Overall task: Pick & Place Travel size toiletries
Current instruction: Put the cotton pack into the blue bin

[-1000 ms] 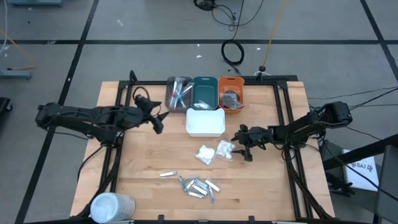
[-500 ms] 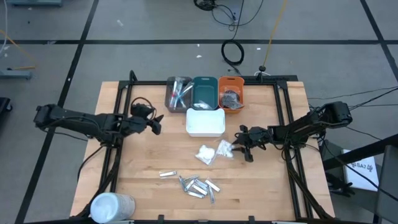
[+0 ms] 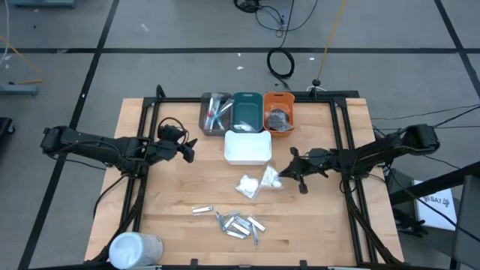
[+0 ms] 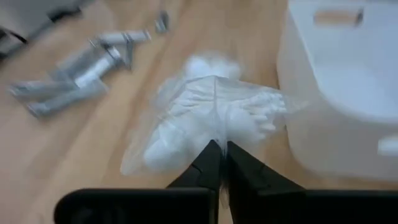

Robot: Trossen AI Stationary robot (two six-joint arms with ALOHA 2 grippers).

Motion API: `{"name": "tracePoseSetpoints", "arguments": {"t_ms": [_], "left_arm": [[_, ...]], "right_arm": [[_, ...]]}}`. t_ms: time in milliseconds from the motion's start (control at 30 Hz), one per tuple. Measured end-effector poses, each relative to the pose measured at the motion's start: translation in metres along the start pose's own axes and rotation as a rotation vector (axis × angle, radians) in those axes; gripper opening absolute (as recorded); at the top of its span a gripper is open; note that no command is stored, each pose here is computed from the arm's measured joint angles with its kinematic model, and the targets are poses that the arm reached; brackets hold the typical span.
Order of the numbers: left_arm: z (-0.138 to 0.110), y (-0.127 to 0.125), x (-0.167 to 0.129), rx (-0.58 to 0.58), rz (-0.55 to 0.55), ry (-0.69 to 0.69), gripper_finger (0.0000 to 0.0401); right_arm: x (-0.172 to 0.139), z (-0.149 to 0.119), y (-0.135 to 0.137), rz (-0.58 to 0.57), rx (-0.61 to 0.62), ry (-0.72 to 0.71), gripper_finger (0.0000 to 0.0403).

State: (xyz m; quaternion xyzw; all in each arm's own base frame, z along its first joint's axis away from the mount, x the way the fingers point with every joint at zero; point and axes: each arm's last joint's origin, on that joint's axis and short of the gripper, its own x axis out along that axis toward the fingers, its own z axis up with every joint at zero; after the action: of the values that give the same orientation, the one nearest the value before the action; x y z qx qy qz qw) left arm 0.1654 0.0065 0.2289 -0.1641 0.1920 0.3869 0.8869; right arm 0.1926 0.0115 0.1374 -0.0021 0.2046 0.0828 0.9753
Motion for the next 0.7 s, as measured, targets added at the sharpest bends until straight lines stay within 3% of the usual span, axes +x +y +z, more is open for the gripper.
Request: {"name": "tracePoseSetpoints", "arguments": {"t_ms": [267, 367, 567, 700], "left_arm": [[0.000, 0.000, 0.000, 0.000, 0.000, 0.000, 0.0273], [0.000, 0.000, 0.000, -0.005, 0.000, 0.000, 0.0273], [0.000, 0.000, 0.000, -0.027, -0.001, 0.000, 0.0273], [0.002, -0.001, 0.000, -0.038, -0.011, -0.013, 0.0273]], "right_arm": [[-0.021, 0.032, 0.001, 0.013, -0.065, -0.264, 0.0002], [-0.024, 0.039, -0.005, -0.015, -0.028, -0.342, 0.0001], [-0.014, 0.059, -0.023, -0.079, 0.048, -0.296, 0.0001], [0.000, 0.081, -0.044, -0.145, 0.035, -0.203, 0.0001]]}}
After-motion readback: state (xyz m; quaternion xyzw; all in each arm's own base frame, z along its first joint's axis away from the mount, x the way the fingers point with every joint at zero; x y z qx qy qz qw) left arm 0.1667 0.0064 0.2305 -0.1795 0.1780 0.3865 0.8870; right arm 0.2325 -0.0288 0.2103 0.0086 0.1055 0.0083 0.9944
